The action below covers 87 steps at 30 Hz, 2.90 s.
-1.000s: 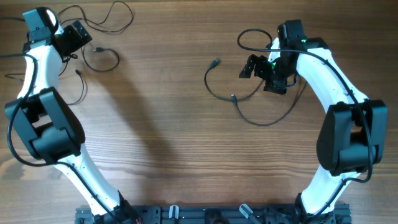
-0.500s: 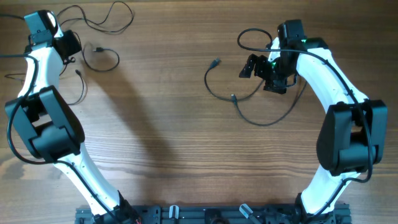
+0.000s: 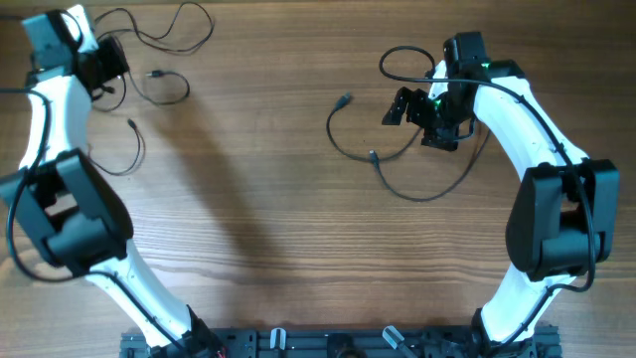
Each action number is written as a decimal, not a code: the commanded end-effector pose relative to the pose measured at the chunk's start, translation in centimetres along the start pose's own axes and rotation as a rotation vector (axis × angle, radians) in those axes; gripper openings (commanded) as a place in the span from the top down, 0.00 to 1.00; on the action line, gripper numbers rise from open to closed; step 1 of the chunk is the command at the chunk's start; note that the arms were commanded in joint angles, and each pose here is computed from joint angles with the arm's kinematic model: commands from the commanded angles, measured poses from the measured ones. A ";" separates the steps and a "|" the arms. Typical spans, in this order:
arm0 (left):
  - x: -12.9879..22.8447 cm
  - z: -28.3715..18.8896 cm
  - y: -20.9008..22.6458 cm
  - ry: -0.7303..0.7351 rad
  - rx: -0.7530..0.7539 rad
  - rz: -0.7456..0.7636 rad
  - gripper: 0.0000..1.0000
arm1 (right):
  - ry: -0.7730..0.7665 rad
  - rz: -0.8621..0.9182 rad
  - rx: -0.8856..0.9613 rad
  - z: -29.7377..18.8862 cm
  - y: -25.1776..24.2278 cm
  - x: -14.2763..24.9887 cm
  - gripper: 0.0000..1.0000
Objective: Untangle cables
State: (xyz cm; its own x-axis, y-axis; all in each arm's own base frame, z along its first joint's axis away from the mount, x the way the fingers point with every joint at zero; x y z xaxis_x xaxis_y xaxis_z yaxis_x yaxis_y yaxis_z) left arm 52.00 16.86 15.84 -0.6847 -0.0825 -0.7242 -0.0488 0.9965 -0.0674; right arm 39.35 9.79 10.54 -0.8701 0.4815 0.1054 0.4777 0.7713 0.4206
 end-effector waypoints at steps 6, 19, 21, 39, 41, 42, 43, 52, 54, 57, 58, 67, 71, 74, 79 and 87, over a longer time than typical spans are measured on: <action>-0.7 -7.1 4.1 -0.086 0.098 0.260 0.96 | 0.015 -0.001 -0.008 0.2 0.2 0.1 0.00; 1.9 -12.7 16.7 -0.171 -0.100 -0.177 0.96 | 0.005 -0.005 -0.016 0.2 0.3 -0.1 0.00; 2.5 -12.9 18.2 -0.145 -0.210 -0.267 0.96 | 0.008 -0.004 -0.014 0.2 0.3 -0.1 0.00; 3.7 -7.2 12.6 0.009 -0.130 -0.314 0.00 | 0.001 -0.008 -0.019 0.2 0.4 -0.2 0.00; 6.8 -7.6 15.1 0.134 -0.389 -0.478 0.00 | -0.002 -0.010 -0.022 0.2 0.5 -0.2 0.00; 7.8 -7.8 15.8 0.156 -0.464 -0.571 0.00 | -0.004 -0.012 -0.024 0.2 0.5 -0.3 0.00; 8.4 -7.7 16.1 0.162 -0.492 -0.626 0.00 | -0.007 -0.013 -0.026 0.2 0.5 -0.4 0.00; 11.6 -5.9 15.8 0.248 -0.505 -0.797 0.00 | -0.009 -0.015 -0.028 0.2 0.6 -0.4 0.00; 12.1 -5.5 15.7 0.263 -0.503 -0.801 0.00 | -0.009 -0.014 -0.028 0.2 0.6 -0.4 0.00; 12.7 -3.8 16.1 0.257 -0.488 -0.803 0.11 | -0.008 -0.014 -0.028 0.2 0.6 -0.4 0.00; 12.9 -3.2 16.0 0.256 -0.467 -0.805 0.18 | -0.008 -0.013 -0.028 0.2 0.6 -0.4 0.00; 10.4 -1.7 17.1 0.037 -0.125 -1.159 0.96 | 0.010 -0.003 -0.013 0.2 0.3 0.0 0.00; 7.8 -4.2 19.9 -0.137 0.118 -1.342 0.87 | 0.008 -0.003 -0.014 0.2 0.3 0.0 0.01; 8.9 -4.7 20.4 -0.117 0.094 -1.244 0.00 | -0.005 -0.009 -0.025 0.2 0.5 -0.3 0.00; 8.7 -3.2 17.5 -0.054 0.112 -0.918 0.00 | -0.012 -0.012 -0.031 0.2 0.7 -0.5 0.00; 5.1 -0.3 11.3 -0.051 0.126 -0.512 0.35 | -0.004 -0.007 -0.024 0.2 0.5 -0.3 0.00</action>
State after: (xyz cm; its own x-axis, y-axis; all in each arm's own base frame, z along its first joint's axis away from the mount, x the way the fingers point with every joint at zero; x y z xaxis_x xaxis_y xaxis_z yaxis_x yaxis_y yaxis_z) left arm 47.04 28.04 10.92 -0.5399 -0.6543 -0.5295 -0.3054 0.7385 -0.6011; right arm 39.91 9.86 10.65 -0.8729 0.4812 0.0812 0.4650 0.7698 0.4372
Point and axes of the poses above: each gripper's point midway between its finger pads, its own z axis out along the fingers, its own y axis along the line the jaws close on, x = y × z, the point moved 4 cm from there along -z, back along the fingers, and after that the axes turned 15 degrees about z, right-handed, at the moved point
